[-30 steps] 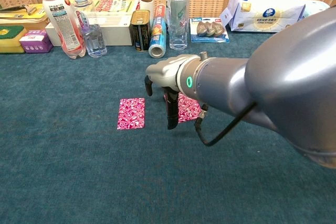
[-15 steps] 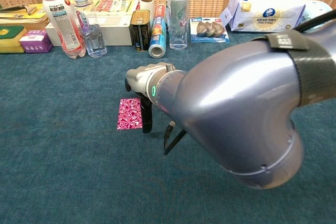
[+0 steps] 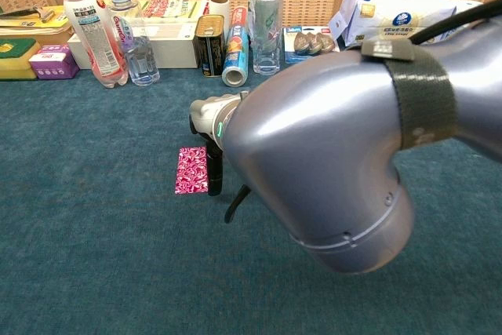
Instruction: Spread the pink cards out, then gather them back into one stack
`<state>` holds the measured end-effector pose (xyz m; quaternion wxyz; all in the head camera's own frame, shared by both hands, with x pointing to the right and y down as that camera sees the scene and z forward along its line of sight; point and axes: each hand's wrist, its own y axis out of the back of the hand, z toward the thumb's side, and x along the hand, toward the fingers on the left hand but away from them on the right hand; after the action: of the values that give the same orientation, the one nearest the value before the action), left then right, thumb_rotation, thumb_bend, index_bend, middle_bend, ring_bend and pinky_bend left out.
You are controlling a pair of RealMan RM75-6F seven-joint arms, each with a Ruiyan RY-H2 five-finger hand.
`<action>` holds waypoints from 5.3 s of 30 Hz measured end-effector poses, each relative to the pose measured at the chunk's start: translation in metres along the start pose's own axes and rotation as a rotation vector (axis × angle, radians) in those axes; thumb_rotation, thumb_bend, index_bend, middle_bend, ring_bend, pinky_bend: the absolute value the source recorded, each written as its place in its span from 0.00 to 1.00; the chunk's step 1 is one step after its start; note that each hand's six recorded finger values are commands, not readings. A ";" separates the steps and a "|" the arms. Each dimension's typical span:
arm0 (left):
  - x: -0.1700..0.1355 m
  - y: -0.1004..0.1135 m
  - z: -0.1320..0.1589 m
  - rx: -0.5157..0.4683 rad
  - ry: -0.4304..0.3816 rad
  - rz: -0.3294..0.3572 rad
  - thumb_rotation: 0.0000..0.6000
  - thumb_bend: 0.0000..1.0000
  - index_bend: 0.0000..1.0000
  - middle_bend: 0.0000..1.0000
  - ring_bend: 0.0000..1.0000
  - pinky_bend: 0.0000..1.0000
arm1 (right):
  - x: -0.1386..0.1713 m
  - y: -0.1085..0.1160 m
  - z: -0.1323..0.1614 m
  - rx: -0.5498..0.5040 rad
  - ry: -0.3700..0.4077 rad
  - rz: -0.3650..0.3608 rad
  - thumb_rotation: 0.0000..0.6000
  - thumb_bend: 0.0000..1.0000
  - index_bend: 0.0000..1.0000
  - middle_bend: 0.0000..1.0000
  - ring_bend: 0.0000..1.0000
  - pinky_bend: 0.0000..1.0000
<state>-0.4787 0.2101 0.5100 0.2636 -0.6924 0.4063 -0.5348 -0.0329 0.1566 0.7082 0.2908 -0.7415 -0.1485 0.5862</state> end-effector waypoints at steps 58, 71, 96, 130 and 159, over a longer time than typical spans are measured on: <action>-0.002 0.007 -0.006 -0.038 -0.007 0.009 1.00 0.05 0.00 0.00 0.00 0.05 | -0.005 -0.009 0.018 -0.045 -0.070 0.037 1.00 0.10 0.21 0.03 0.00 0.15; -0.002 0.007 -0.006 -0.037 -0.007 0.008 1.00 0.05 0.00 0.00 0.00 0.05 | -0.006 -0.010 0.015 -0.045 -0.076 0.039 1.00 0.13 0.30 0.04 0.00 0.15; -0.001 0.007 -0.005 -0.037 -0.007 0.008 1.00 0.05 0.00 0.00 0.00 0.05 | -0.007 -0.009 0.014 -0.059 -0.086 0.032 1.00 0.23 0.44 0.05 0.00 0.15; 0.001 0.003 -0.003 -0.021 0.002 -0.001 1.00 0.05 0.00 0.00 0.00 0.05 | 0.013 0.024 -0.018 -0.036 -0.063 0.012 1.00 0.23 0.47 0.06 0.00 0.15; 0.008 -0.005 0.000 0.017 0.041 -0.009 1.00 0.05 0.00 0.00 0.00 0.05 | 0.019 0.030 -0.066 0.135 -0.002 0.078 1.00 0.23 0.47 0.06 0.00 0.15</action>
<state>-0.4769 0.2058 0.5182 0.2588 -0.6807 0.4038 -0.5537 0.0315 0.1264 0.6849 0.3169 -0.7248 -0.0802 0.6065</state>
